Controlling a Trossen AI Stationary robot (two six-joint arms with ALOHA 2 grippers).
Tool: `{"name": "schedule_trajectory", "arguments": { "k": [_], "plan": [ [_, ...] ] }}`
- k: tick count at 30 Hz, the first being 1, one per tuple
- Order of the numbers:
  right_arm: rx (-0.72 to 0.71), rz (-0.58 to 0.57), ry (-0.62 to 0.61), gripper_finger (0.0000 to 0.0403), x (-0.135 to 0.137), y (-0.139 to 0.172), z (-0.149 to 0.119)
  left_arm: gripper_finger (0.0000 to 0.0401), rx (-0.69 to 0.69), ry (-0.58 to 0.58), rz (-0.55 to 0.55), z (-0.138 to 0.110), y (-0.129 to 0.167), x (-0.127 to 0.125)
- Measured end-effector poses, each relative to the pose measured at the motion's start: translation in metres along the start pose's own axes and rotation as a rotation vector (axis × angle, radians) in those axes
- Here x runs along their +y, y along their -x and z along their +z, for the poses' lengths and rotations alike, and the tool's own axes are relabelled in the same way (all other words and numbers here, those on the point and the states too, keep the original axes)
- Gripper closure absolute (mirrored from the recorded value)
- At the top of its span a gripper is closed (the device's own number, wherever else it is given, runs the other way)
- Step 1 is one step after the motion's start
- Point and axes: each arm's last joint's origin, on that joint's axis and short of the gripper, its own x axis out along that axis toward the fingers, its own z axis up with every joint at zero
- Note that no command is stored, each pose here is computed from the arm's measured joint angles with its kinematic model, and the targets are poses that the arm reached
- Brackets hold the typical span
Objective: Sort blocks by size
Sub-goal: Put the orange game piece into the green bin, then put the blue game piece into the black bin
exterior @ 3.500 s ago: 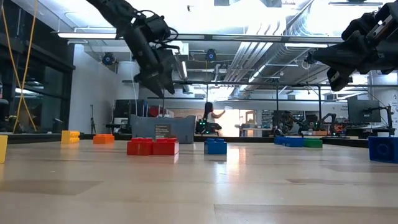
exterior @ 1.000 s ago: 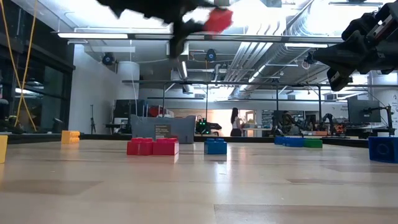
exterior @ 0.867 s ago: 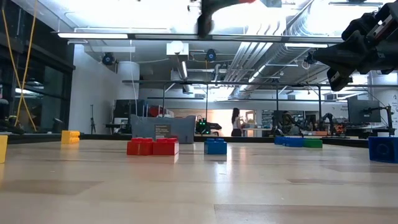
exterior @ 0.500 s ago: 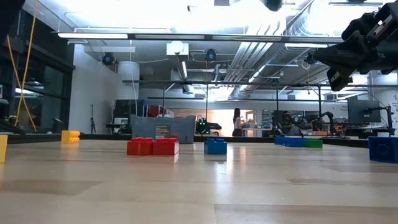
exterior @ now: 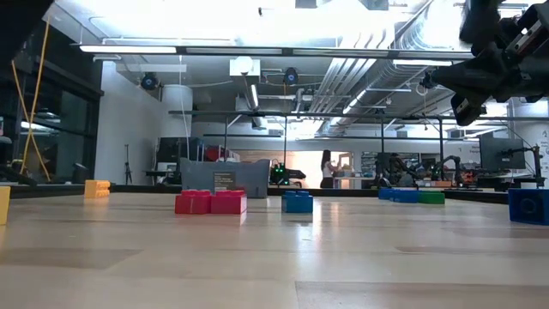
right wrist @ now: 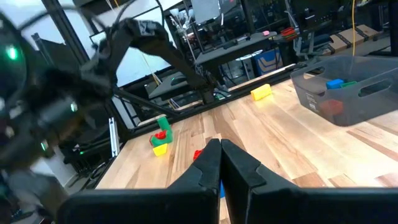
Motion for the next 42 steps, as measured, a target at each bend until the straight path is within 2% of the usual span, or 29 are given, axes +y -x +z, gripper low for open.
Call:
{"name": "schedule_trajectory", "arguments": {
  "k": [2, 5, 9, 12, 14, 19, 21, 24, 27, 32, 34, 36, 38, 40, 42],
  "plan": [
    [-0.001, 0.001, 0.0, 0.0402, 0.0, 0.0, 0.0, 0.0278, -0.017, -0.063, 0.06, -0.01, -0.009, 0.007],
    [-0.002, 0.001, 0.0, 0.0402, 0.0, 0.0, 0.0, 0.0225, -0.008, -0.144, 0.079, -0.022, -0.019, 0.014],
    [-0.001, 0.001, 0.0, 0.0402, 0.0, 0.0, 0.0, 0.016, 0.045, -0.136, 0.047, -0.018, -0.023, 0.019],
    [-0.001, 0.0, 0.0, 0.0402, 0.0, 0.0, 0.0, 0.013, 0.085, -0.12, -0.013, 0.012, -0.012, 0.015],
    [-0.001, 0.001, 0.0, 0.0402, 0.0, 0.0, 0.0, 0.0123, 0.137, -0.111, -0.025, 0.05, 0.007, 0.013],
    [-0.001, 0.0, 0.0, 0.0402, 0.0, 0.0, 0.0, 0.0126, 0.221, -0.223, 0.085, 0.137, 0.078, 0.016],
    [-0.001, 0.001, 0.0, 0.0402, 0.0, 0.0, 0.0, 0.0127, 0.221, -0.24, 0.119, 0.158, 0.107, 0.014],
    [-0.001, 0.0, 0.0, 0.0402, 0.0, 0.0, 0.0, 0.0128, 0.167, -0.23, 0.183, 0.174, 0.151, 0.003],
    [-0.001, 0.0, 0.0, 0.0402, 0.0, 0.0, 0.0, 0.0128, 0.085, -0.199, 0.277, 0.159, 0.192, -0.013],
    [0.0, 0.0, 0.0, 0.0402, 0.0, 0.0, 0.0, 0.0128, -0.044, -0.031, 0.447, 0.086, 0.257, -0.027],
    [-0.001, 0.0, -0.007, 0.0402, 0.0, 0.0, 0.0, 0.0128, -0.147, 0.051, 0.502, 0.066, 0.286, -0.03],
    [-0.002, 0.003, -0.102, 0.0402, 0.0, 0.0, 0.0, 0.0128, -0.211, 0.109, 0.543, 0.053, 0.312, -0.028],
    [-0.061, -0.015, -0.256, 0.0402, 0.001, 0.0, 0.005, 0.0128, -0.233, 0.12, 0.56, 0.046, 0.331, -0.023],
    [-0.166, -0.055, -0.423, 0.0402, 0.0, 0.001, 0.011, 0.0128, -0.253, 0.093, 0.572, 0.048, 0.349, -0.019],
    [-0.301, -0.14, -0.527, 0.0402, -0.002, 0.002, 0.017, 0.0128, -0.257, 0.037, 0.594, 0.056, 0.365, -0.015]
  ]
}}
